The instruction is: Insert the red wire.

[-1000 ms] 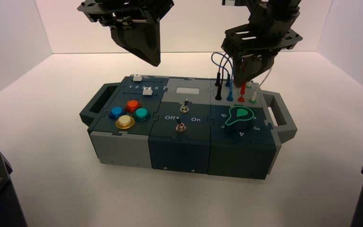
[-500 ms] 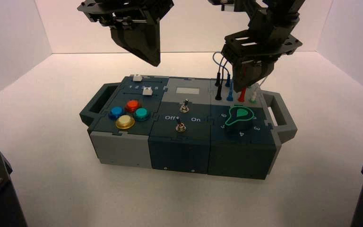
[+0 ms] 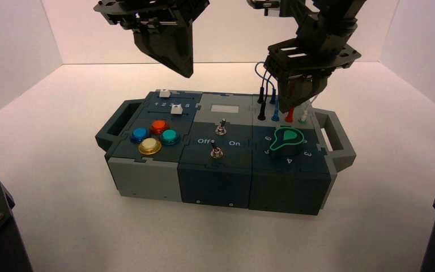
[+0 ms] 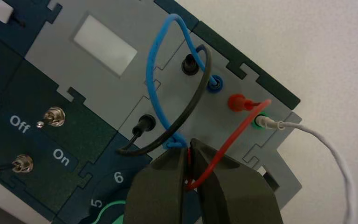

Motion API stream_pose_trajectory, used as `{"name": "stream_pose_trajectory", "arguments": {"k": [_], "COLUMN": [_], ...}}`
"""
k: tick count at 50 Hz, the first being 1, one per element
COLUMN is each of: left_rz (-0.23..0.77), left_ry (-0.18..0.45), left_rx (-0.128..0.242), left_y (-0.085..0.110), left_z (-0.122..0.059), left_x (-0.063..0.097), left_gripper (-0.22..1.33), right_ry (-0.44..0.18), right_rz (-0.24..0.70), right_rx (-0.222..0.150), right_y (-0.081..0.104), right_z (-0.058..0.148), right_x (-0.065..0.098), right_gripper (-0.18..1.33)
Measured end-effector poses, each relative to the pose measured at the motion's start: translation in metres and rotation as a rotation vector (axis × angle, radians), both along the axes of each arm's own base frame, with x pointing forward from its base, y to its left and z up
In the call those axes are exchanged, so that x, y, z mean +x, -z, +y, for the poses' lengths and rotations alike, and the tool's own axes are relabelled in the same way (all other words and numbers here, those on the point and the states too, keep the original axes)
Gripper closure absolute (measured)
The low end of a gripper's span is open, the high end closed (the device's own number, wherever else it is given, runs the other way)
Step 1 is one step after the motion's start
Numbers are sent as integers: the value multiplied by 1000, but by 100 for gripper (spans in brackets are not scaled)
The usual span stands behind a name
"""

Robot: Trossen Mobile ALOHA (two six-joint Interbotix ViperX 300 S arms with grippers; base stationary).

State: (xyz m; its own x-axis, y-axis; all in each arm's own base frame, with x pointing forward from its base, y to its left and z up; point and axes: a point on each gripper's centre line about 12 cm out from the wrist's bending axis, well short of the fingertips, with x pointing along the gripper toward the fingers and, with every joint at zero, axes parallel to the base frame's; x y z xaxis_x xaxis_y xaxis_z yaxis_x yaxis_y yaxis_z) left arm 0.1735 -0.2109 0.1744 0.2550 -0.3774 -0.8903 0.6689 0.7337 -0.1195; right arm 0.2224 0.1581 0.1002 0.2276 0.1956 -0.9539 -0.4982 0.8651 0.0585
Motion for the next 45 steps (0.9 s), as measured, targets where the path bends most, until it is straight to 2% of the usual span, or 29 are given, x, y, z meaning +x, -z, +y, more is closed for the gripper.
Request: {"name": "stream_pose_trajectory", "arguments": {"k": [10, 27, 28, 30, 31, 34, 39, 45], "left_rz": [-4, 7, 8, 7, 7, 6, 5, 2], "left_ry": [-1, 1, 2, 2, 2, 4, 3, 7], "left_rx": [-3, 8, 10, 10, 10, 11, 12, 15], "left_y": [-1, -1, -1, -1, -1, -1, -1, -2], "left_z": [-1, 0, 0, 1, 1, 1, 1, 1], "left_x": [1, 0, 0, 0, 0, 0, 0, 0], "left_gripper": [126, 127, 126, 126, 126, 126, 126, 127], "right_ry": [1, 1, 2, 0, 3, 8, 13, 12], "right_rz": [17, 13, 13, 16, 17, 21, 22, 22], "right_rx": [-11, -10, -9, -12, -13, -15, -16, -19], "right_y": [6, 6, 6, 6, 6, 5, 5, 4], "right_z": [1, 2, 1, 1, 0, 0, -1, -2], "right_x": [1, 3, 3, 2, 2, 3, 5, 5], "right_gripper": [124, 121, 115, 84, 75, 65, 57, 57]}}
